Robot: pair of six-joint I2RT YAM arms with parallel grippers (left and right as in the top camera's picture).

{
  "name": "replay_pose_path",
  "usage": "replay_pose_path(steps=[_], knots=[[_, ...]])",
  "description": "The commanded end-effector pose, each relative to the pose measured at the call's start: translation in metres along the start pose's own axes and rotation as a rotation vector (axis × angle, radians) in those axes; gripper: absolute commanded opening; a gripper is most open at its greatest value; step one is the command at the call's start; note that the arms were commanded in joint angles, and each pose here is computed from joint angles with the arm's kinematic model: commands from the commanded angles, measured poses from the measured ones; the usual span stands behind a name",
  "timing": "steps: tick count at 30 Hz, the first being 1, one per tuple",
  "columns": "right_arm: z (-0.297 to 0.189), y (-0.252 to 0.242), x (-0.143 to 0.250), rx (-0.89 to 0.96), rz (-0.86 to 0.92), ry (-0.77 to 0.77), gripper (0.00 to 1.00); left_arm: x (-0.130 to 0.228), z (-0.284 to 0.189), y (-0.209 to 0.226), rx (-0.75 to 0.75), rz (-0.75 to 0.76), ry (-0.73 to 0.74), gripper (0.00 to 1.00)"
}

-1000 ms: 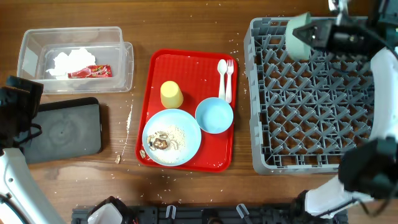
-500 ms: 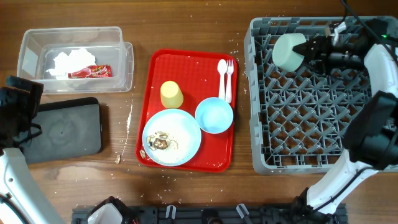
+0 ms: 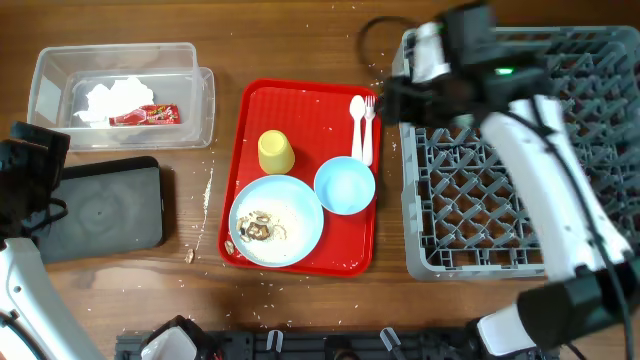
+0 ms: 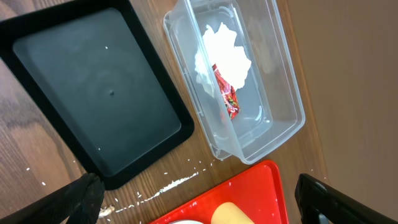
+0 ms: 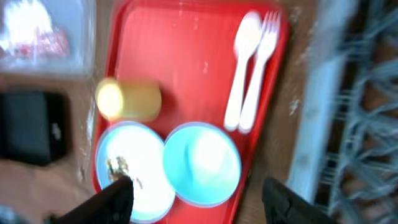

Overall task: Sort waste into correct bins and load items into the dishwasher rack
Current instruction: 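Grasp the light blue bowl with the right gripper and place it in the rack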

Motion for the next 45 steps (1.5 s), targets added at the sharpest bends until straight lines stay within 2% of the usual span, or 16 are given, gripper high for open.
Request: replay_pose_path(steps=[1, 3, 4, 7, 11, 12, 13, 15, 19, 22, 26, 29, 32, 35, 45], knots=[[0.055, 0.039, 0.018, 0.051, -0.001, 0.205, 0.66, -0.001, 0.0, 0.0, 0.001, 0.014, -0.005, 1.0], [0.107, 0.063, 0.028, 0.12, 0.056, 0.298, 0.52, -0.001, 0.0, 0.0, 0.001, 0.014, -0.005, 1.0], [0.121, 0.067, 0.03, 0.126, 0.079, 0.311, 0.5, -0.001, 0.0, 0.0, 0.001, 0.014, -0.005, 1.0], [0.175, 0.069, 0.027, 0.135, 0.153, 0.308, 0.5, -0.001, 0.0, 0.0, 0.001, 0.014, -0.005, 1.0], [0.212, 0.058, 0.028, 0.192, 0.198, 0.302, 0.49, -0.001, 0.0, 0.0, 0.001, 0.014, -0.005, 1.0], [0.213, 0.056, 0.028, 0.217, 0.193, 0.296, 0.44, -0.001, 0.0, 0.0, 0.001, 0.014, -0.005, 1.0], [0.213, 0.054, 0.028, 0.237, 0.187, 0.29, 0.24, -0.001, 0.0, 0.0, 0.001, 0.014, -0.005, 1.0], [0.208, 0.056, 0.027, 0.222, 0.185, 0.289, 0.04, -0.001, 0.0, 0.0, 0.001, 0.014, -0.005, 1.0], [0.168, 0.071, 0.013, 0.089, 0.061, 0.265, 0.04, -0.001, 0.0, 0.0, 0.001, 0.014, -0.005, 1.0], [0.067, 0.063, -0.014, -0.003, 0.02, 0.113, 0.04, -0.001, 0.0, 0.0, 0.001, 0.014, -0.005, 1.0], [-0.064, 0.002, -0.017, -0.136, -0.02, -0.175, 0.04, -0.001, 0.0, 0.0, 0.001, 0.014, -0.005, 1.0], [-0.111, -0.067, -0.008, -0.141, -0.056, -0.321, 0.04, -0.001, 0.0, 0.0, 0.001, 0.014, -0.005, 1.0], [-0.106, -0.132, 0.017, -0.353, 0.053, -0.345, 0.04, -0.001, 0.0, 0.0, 0.001, 0.014, -0.005, 1.0], [-0.092, -0.165, 0.043, -0.621, 0.151, -0.395, 0.04, -0.001, 0.0, 0.0, 0.001, 0.014, -0.005, 1.0], [-0.009, -0.19, 0.086, -0.804, 0.329, -0.265, 0.04, -0.001, 0.0, 0.0, 0.001, 0.014, -0.005, 1.0]])
Point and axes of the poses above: each gripper's point midway between its finger pads, its own z axis out along the fingers, its own y axis along the line the jaws close on, x = y × z, the point moved 9 cm from there along -z, back along the fingers, and after that the axes turned 13 degrees about -z, right-handed, at the moved point
